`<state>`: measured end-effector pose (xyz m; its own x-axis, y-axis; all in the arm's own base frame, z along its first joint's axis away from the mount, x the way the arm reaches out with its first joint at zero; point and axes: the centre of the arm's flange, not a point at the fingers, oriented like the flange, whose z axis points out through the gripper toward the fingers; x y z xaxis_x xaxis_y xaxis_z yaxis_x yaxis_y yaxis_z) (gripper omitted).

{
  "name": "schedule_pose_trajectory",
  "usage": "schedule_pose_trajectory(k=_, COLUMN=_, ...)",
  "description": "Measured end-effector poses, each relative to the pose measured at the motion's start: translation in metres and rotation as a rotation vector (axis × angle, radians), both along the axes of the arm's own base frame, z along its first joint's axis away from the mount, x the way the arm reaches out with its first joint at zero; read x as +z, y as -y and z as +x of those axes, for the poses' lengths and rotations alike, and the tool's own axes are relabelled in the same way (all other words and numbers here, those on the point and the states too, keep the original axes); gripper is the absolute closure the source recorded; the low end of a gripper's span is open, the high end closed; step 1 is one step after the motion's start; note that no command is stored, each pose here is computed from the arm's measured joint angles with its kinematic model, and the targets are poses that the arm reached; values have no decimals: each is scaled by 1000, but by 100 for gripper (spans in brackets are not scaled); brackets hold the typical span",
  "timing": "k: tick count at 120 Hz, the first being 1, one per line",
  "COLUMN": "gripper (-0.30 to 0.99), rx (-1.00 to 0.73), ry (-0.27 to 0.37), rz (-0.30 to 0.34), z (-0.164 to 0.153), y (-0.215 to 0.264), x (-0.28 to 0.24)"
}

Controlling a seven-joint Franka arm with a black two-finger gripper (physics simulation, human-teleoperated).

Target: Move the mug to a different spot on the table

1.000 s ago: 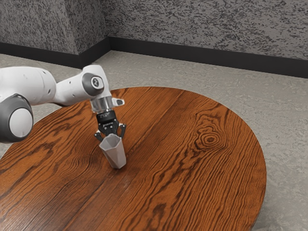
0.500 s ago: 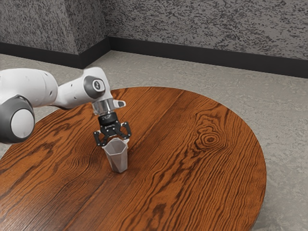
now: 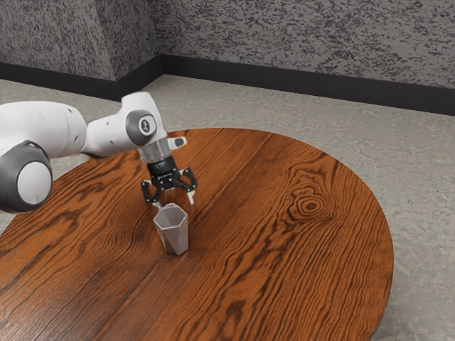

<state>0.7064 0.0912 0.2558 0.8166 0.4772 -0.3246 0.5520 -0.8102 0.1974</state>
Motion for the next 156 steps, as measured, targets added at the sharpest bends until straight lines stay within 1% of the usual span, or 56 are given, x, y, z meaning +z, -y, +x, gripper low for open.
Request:
schedule_pose_trajectory(k=11, gripper=1, rx=-38, ry=68, rz=33, z=5, y=-4, x=20)
schedule_pose_trajectory(k=19, gripper=1, rx=-70, ry=121, rz=57, z=2, y=-4, x=53)
schedule_pose_trajectory(k=41, gripper=0, rx=-159, ry=225, rz=116, z=-51, y=12, x=158)
schedule_pose_trajectory(k=56, gripper=0, rx=-223, ry=312, rz=161, z=-99, y=30, x=238)
schedule_pose_trajectory(k=67, gripper=0, rx=-283, ry=351, rz=188, z=-126, y=48, x=286)
schedule_pose_trajectory(k=81, gripper=0, rx=-368, ry=367, rz=213, z=-149, y=72, x=323)
schedule_pose_trajectory(k=89, gripper=0, rx=-416, ry=391, rz=224, z=-161, y=85, x=350)
schedule_pose_trajectory(k=100, gripper=0, rx=-461, ry=408, rz=245, z=-170, y=94, x=378)
schedule_pose_trajectory(k=107, gripper=0, rx=-503, ry=413, rz=252, z=-173, y=111, x=389)
schedule_pose_trajectory(k=119, gripper=0, rx=-559, ry=395, rz=248, z=-175, y=131, x=397)
schedule_pose_trajectory(k=140, gripper=0, rx=-579, ry=353, rz=243, z=-179, y=128, x=396)
schedule_pose_trajectory(k=156, gripper=0, rx=-592, ry=336, rz=237, z=-181, y=128, x=395)
